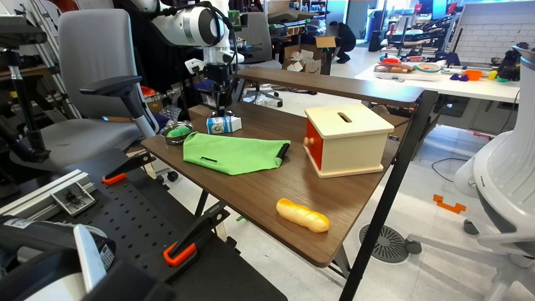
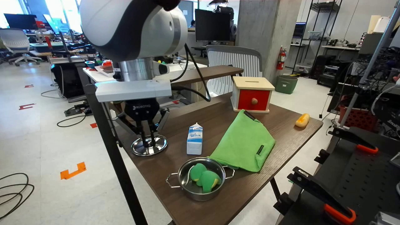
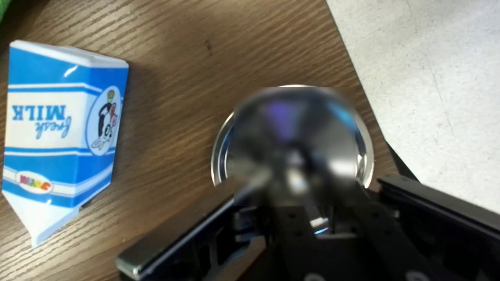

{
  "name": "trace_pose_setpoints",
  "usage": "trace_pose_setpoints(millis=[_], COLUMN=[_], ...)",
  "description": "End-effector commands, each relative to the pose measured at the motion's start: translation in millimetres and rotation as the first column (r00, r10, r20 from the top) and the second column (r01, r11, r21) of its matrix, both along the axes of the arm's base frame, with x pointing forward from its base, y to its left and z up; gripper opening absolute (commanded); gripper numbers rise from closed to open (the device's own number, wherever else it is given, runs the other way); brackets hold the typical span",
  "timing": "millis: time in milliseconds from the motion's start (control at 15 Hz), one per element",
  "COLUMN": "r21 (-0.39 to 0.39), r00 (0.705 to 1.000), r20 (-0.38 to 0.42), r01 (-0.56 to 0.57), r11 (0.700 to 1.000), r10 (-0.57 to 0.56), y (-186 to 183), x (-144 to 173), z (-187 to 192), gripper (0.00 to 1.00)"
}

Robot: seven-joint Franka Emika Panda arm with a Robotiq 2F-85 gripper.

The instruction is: Remove the lid from the pot

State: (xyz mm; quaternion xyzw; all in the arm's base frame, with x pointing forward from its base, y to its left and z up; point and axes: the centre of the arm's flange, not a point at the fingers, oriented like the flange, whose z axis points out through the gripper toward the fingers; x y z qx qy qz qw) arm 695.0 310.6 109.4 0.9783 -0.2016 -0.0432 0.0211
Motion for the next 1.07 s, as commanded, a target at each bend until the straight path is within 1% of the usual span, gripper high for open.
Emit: trace_pose_setpoints(millis=[0, 67, 200, 400, 467, 533, 667, 1000], r21=[-0.011, -0.015, -0.020, -0.021, -0.020, -0.018, -0.009, -0.005], r00=[1.000, 1.000, 1.000, 1.000, 1.000, 1.000, 1.000, 0.997], r20=[-0.016, -0.016, -0.014, -0.010, -0.003, 0.008, 0.014, 0.021], r01=[0.006, 0.008, 0.010, 0.017, 0.024, 0.026, 0.004, -0.079], r11=[1.000, 1.000, 1.000, 1.000, 1.000, 1.000, 1.000, 0.997], r10=[-0.006, -0.008, -0.011, -0.017, -0.024, -0.026, -0.004, 0.079], y=[11, 9, 6, 1, -1, -3, -6, -11], x=[28, 28, 29, 28, 25, 23, 12, -30], z=[-4, -3, -1, 12, 22, 31, 56, 136], gripper=[0.45, 0.47, 0.59, 0.83, 0.89, 0.98, 1.00, 1.00])
